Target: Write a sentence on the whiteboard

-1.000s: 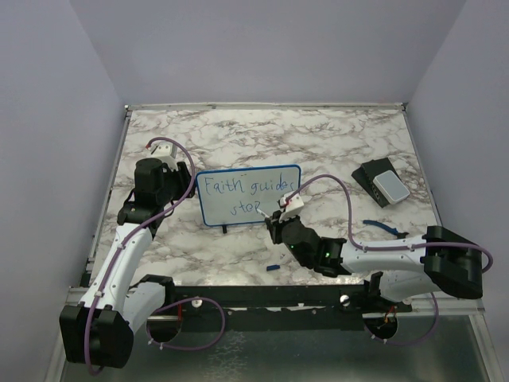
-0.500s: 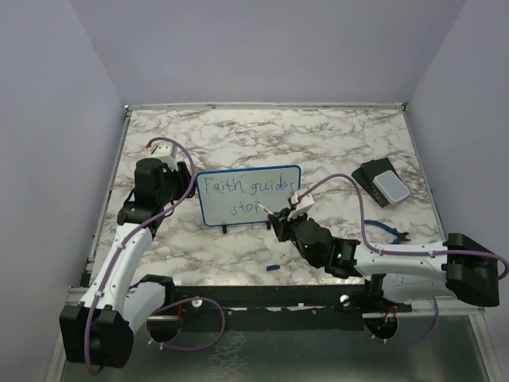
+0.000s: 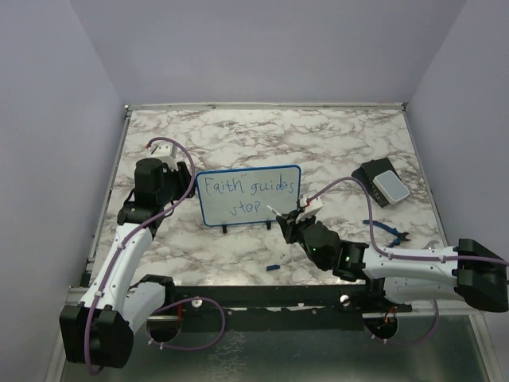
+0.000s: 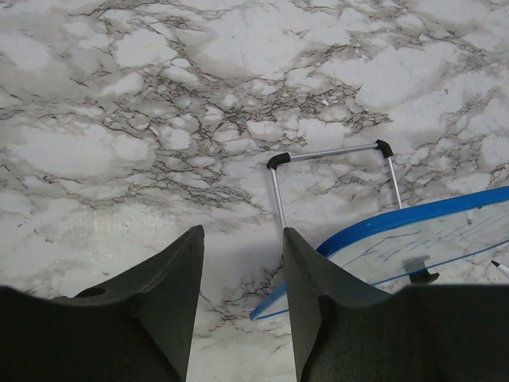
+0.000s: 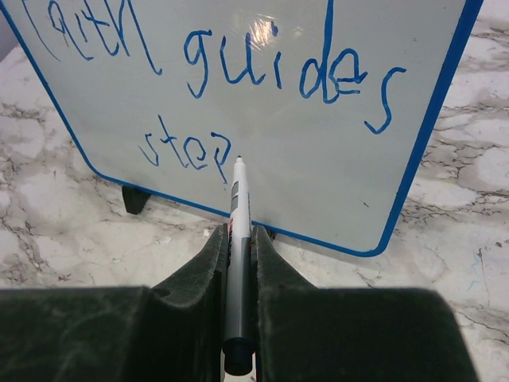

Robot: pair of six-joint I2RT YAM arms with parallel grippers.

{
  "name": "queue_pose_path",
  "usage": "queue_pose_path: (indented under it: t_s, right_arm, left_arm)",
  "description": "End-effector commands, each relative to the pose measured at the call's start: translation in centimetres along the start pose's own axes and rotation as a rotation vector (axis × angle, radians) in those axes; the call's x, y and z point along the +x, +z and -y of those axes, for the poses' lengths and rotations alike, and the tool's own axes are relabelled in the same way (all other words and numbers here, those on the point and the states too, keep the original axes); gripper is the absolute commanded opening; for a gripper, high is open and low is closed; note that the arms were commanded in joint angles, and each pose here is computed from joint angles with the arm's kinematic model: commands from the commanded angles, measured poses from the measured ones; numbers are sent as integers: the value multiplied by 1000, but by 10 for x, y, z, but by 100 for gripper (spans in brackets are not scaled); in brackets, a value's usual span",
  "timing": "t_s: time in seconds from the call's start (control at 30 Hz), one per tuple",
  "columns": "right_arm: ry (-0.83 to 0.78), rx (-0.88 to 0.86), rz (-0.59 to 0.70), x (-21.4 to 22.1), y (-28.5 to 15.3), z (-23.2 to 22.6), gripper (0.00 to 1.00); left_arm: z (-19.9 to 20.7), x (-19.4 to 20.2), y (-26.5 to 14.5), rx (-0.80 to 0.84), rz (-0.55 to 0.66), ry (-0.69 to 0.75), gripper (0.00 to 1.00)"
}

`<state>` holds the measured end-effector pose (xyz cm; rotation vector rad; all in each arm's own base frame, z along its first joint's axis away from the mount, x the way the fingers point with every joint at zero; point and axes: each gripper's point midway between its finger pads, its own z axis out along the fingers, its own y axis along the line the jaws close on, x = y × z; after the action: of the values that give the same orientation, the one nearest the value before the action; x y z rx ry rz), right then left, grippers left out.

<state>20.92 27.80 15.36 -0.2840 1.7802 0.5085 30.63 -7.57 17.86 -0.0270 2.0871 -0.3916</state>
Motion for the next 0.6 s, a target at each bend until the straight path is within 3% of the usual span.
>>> queue_pose_path:
  t_s: [0.0,0.57]
  right_arm:
    - [-16,47,-3,5,-1,13,1]
    - [-33,31,13,3,13,1,1]
  left_arm:
    - [0,5,0,1,-7,0,46]
    - [1,5,0,5,-7,1,46]
